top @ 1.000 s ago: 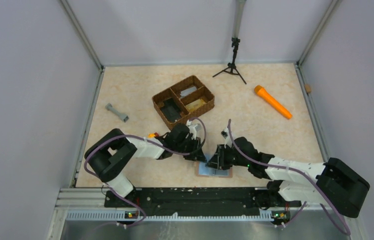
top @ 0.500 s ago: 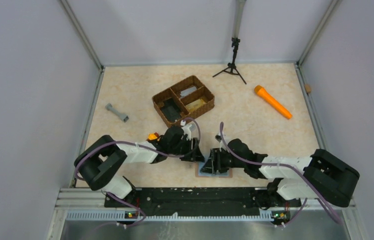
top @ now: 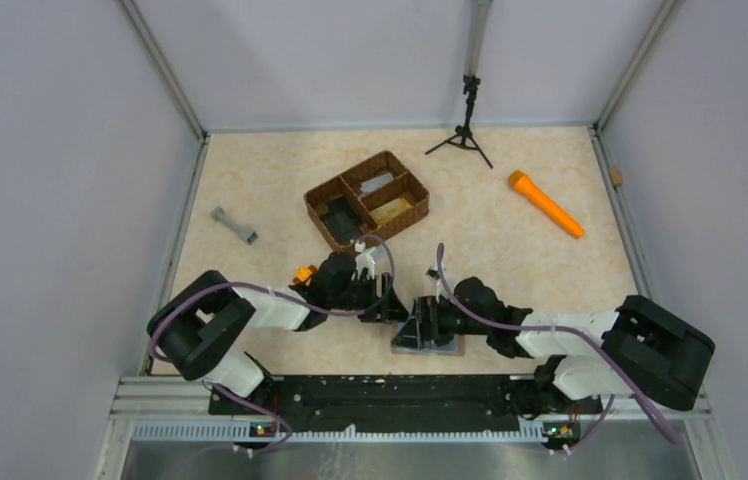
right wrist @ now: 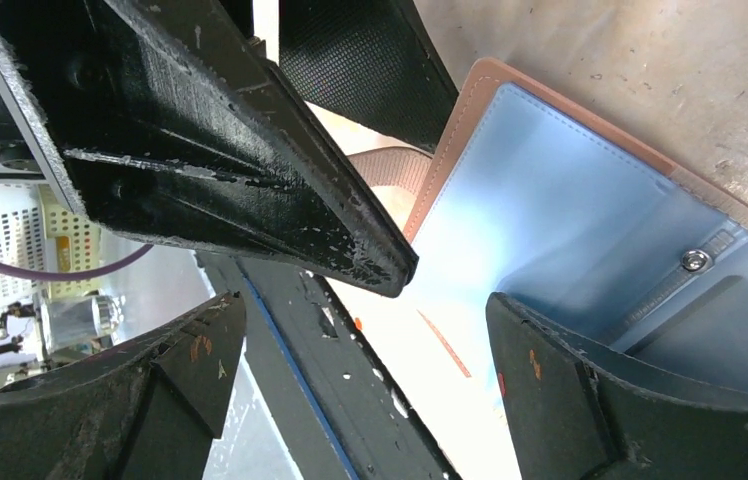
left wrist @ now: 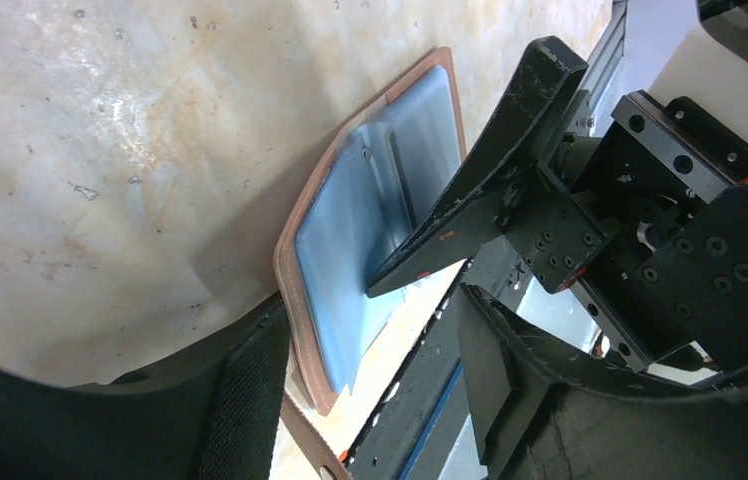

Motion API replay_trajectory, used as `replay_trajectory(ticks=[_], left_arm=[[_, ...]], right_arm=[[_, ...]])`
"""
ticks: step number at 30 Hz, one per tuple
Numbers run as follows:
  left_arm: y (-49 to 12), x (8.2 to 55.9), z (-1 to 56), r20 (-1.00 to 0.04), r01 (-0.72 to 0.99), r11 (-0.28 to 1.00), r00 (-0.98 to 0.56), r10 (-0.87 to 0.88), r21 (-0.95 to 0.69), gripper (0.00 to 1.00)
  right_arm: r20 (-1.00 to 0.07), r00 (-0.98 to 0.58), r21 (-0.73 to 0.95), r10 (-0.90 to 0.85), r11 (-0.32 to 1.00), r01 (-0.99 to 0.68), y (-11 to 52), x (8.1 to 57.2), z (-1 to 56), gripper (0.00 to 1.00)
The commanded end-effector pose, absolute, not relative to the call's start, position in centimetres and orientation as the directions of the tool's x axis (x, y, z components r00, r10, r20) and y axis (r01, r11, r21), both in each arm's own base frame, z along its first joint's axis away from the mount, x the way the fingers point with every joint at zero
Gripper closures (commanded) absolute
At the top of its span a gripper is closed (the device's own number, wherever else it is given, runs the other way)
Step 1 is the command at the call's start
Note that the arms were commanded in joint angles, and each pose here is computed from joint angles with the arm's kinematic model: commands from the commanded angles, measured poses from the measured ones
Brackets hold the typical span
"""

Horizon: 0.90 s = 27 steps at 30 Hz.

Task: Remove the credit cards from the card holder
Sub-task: Pick up the credit card at the corner of the board.

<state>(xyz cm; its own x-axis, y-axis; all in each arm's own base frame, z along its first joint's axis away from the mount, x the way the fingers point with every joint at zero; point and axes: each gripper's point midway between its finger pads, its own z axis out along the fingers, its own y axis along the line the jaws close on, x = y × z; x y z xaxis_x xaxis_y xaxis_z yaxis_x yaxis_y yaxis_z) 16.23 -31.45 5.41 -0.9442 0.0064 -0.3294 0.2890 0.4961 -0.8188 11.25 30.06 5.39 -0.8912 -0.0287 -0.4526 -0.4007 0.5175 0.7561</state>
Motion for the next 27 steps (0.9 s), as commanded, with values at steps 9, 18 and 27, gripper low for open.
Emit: replay_trajectory(ticks=[9, 18, 27], left_arm=[[-31.7, 16.8, 5.2, -0.355, 0.319, 0.504, -0.935, 0.026, -0.803, 0.73], [-31.1, 17.6, 3.9, -0.363, 0.309, 0.577, -0.932, 0.023, -0.756, 0.91], [-31.1, 17.4, 4.0, -0.365, 0.314, 0.576, -0.931, 0.029, -0.755, 0.93]], right_arm=[[-0.519, -0.855, 0.723, 0.013, 0.54, -0.431, 29.9, 12.4, 7.4, 0.16], [-0.614, -0.783, 0.51, 0.103, 0.808, -0.294, 22.4, 14.9, 7.5, 0.19], [-0.598, -0.796, 0.475, 0.097, 0.842, -0.254, 20.7, 14.3, 6.1, 0.22]])
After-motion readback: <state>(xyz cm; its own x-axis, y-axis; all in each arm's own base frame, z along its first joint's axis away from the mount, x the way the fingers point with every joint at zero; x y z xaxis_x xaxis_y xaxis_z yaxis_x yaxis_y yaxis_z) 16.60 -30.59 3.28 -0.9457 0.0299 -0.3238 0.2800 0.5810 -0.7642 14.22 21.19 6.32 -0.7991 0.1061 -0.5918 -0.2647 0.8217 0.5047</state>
